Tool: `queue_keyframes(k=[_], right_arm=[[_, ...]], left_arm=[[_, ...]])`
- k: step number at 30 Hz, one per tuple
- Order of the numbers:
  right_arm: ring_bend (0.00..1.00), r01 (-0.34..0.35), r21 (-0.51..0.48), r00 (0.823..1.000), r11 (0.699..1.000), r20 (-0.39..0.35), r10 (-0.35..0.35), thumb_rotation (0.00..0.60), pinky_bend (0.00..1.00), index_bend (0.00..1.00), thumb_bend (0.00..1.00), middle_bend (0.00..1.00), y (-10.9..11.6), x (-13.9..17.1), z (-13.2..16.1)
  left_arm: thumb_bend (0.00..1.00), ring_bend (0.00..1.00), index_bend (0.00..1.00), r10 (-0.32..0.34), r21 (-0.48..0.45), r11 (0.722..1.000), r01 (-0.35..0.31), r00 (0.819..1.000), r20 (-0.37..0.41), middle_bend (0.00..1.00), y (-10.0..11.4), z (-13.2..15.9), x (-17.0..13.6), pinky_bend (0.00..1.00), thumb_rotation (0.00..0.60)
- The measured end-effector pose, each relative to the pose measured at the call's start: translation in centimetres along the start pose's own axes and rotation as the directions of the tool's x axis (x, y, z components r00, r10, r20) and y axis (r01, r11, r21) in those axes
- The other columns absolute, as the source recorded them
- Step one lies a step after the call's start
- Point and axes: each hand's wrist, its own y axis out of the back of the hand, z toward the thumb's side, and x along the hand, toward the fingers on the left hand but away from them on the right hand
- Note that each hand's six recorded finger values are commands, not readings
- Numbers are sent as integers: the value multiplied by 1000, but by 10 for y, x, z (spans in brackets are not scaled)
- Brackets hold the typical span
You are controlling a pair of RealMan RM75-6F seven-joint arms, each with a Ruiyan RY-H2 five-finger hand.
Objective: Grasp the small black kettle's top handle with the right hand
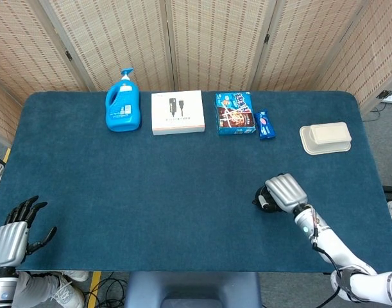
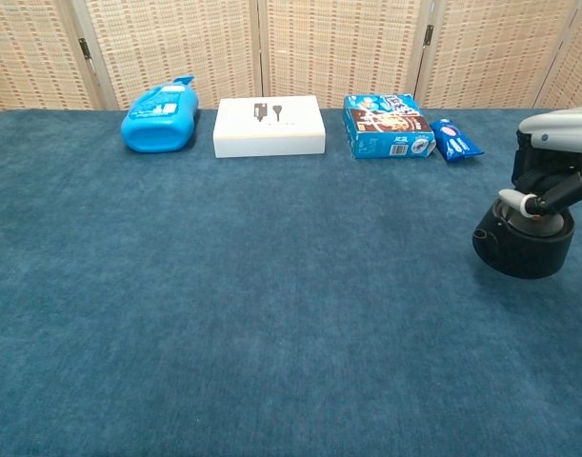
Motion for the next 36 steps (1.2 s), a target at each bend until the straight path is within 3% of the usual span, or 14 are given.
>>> queue_keyframes(k=[12, 22, 36], right_arm=[[1000, 6, 52, 1000, 999, 11, -6, 504, 483, 1000, 549, 1000, 7, -19, 7], [1000, 27, 59, 1000, 998, -9, -26, 505, 483, 1000, 546, 1000, 13, -37, 20], [1000, 29, 49, 1000, 998, -10, -28, 506, 483, 1000, 545, 1000, 15, -37, 22]], left_arm=[[152, 110, 211, -2, 1, 1000, 2, 1000, -11, 100, -1, -3, -1, 144, 0], [152, 110, 212, -4, 0, 1000, 4, 1000, -16, 100, -1, -5, -1, 144, 0], [152, 110, 211, -7, 1, 1000, 7, 1000, -19, 100, -2, -6, -2, 144, 0]])
